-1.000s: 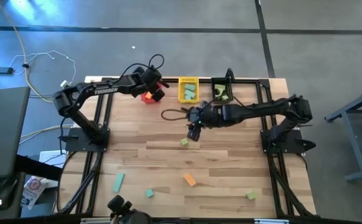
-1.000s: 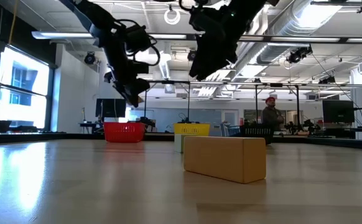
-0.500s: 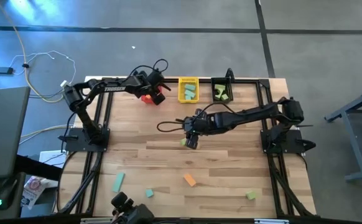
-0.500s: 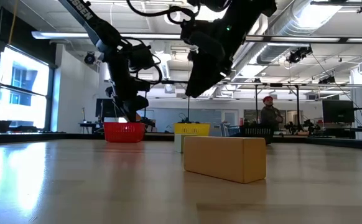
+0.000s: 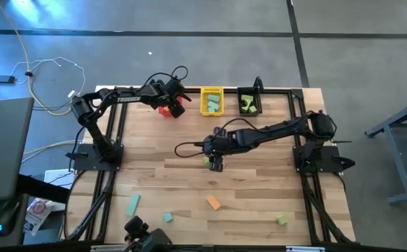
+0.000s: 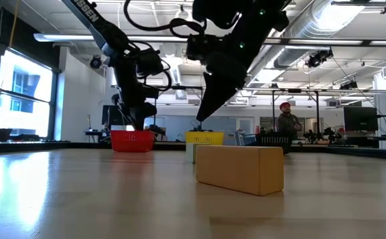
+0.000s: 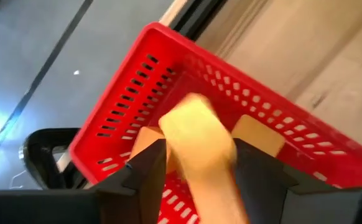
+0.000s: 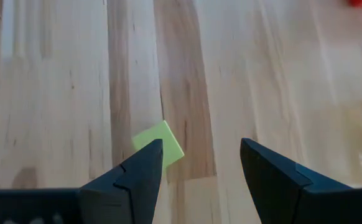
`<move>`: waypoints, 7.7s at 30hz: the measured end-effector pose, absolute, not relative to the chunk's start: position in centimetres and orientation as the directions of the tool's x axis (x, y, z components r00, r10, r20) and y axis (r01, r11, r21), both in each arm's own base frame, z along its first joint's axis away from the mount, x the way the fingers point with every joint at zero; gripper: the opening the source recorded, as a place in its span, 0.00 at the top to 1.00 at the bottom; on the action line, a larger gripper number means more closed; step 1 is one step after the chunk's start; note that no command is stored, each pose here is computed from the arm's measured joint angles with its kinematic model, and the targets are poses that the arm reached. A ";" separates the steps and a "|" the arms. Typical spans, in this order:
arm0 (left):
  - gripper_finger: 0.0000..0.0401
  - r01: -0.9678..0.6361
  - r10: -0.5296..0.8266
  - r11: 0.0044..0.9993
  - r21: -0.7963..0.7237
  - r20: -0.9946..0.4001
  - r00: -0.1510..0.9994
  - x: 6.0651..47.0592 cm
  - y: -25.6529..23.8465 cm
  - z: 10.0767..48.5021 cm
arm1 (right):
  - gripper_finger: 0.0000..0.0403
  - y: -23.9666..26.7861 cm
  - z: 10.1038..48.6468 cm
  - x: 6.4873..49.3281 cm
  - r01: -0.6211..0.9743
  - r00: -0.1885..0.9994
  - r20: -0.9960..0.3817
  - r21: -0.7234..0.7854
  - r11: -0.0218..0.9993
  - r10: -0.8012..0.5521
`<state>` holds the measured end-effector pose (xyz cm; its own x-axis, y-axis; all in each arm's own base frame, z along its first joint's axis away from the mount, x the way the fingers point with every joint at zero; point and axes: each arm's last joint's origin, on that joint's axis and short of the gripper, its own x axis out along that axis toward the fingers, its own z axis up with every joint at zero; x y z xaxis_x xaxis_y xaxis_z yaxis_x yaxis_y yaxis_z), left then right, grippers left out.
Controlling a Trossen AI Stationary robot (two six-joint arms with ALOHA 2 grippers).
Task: Sort & place blocks by color
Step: Put the orange block into the red bin, then put the green block into the black bin, then put the blue block into the yellow bin
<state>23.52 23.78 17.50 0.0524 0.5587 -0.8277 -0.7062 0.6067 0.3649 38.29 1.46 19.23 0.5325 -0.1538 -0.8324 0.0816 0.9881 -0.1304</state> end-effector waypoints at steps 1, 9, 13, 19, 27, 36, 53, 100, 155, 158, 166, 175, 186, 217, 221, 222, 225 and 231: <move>0.58 -0.706 0.553 0.611 0.357 -0.831 0.059 23.5 23.8 17.5 | 0.50 1.5 19.1 38.4 0.066 0.532 -0.833 -0.137 0.988 -0.150; 0.49 -0.721 0.533 0.612 0.325 -0.843 0.073 23.5 23.7 17.4 | 0.50 1.8 19.0 38.8 -0.118 0.566 -0.824 -0.117 0.986 -0.030; 0.47 -0.716 0.524 0.617 0.327 -0.849 0.063 23.4 23.6 17.4 | 0.50 2.0 19.0 38.9 -0.219 0.569 -0.822 -0.121 0.968 0.026; 0.48 -0.715 0.523 0.619 0.326 -0.850 0.065 23.3 23.3 17.9 | 0.50 2.0 19.1 39.0 -0.278 0.579 -0.814 -0.155 0.948 0.037; 0.48 -0.720 0.504 0.649 0.245 -0.848 0.166 22.8 21.8 20.9 | 0.50 1.7 19.1 39.1 -0.277 0.587 -0.809 -0.161 0.947 0.034; 0.48 -0.658 0.369 0.743 0.119 -0.894 0.255 22.7 17.1 23.7 | 0.50 1.7 19.1 39.1 -0.278 0.586 -0.810 -0.161 0.947 0.034; 0.48 -0.536 0.237 0.843 0.051 -0.929 0.285 22.9 8.0 26.2 | 0.50 1.6 14.8 40.0 -0.258 0.504 -0.864 -0.159 0.953 -0.008; 0.48 -0.740 0.104 0.662 -0.118 -0.963 0.247 20.3 -9.9 25.9 | 0.73 -8.0 21.1 35.5 0.284 0.312 -0.767 -0.487 0.826 -0.560; 0.48 -0.964 0.065 0.239 0.114 -0.993 -0.102 18.5 -21.0 16.4 | 0.54 -23.8 19.6 25.4 0.708 0.020 -0.936 -0.235 0.666 -0.352; 0.48 -0.963 0.078 0.236 0.128 -0.991 -0.113 18.6 -21.1 15.9 | 0.51 -23.6 19.6 25.6 0.703 0.027 -0.935 -0.235 0.671 -0.355; 0.48 -0.962 0.082 0.230 0.150 -0.988 -0.134 18.6 -21.2 15.5 | 0.50 -23.4 20.1 25.5 0.721 0.039 -0.938 -0.213 0.660 -0.345; 0.48 -0.963 0.091 0.213 0.163 -0.985 -0.146 18.7 -21.2 15.0 | 0.50 -21.7 23.7 25.3 0.717 0.133 -0.902 -0.199 0.668 -0.411; 0.48 -0.958 0.102 0.196 0.211 -0.976 -0.194 18.9 -21.6 13.5 | 0.50 -17.8 28.7 24.9 0.679 0.289 -0.829 -0.175 0.713 -0.479; 0.78 -0.938 0.218 0.336 0.090 -0.976 -0.015 20.1 -19.1 16.1 | 0.50 -7.5 33.4 26.0 0.421 0.565 -0.728 -0.150 0.894 -0.388; 0.78 -0.923 0.308 0.380 0.067 -0.949 0.058 20.7 -17.3 17.4 | 0.50 -6.6 33.4 26.2 0.393 0.580 -0.730 -0.138 0.909 -0.362; 0.78 -0.917 0.322 0.394 0.066 -0.944 0.071 21.0 -16.7 17.7 | 0.50 -6.4 33.4 26.3 0.384 0.586 -0.731 -0.130 0.914 -0.350; 0.78 -0.889 0.350 0.453 0.064 -0.930 0.112 21.9 -15.2 18.6 | 0.50 -5.6 33.4 26.4 0.358 0.607 -0.737 -0.078 0.930 -0.296; 0.77 -0.827 0.420 0.553 0.100 -0.891 0.173 23.5 -11.3 20.4 | 0.50 -3.8 33.4 26.7 0.334 0.629 -0.743 -0.007 0.942 -0.229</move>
<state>23.50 -11.33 20.36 0.1732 0.4197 -0.8910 -0.8274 0.5527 0.0995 26.74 -3.82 33.37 0.6292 -0.2285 -0.7429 0.3342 0.9425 -0.0069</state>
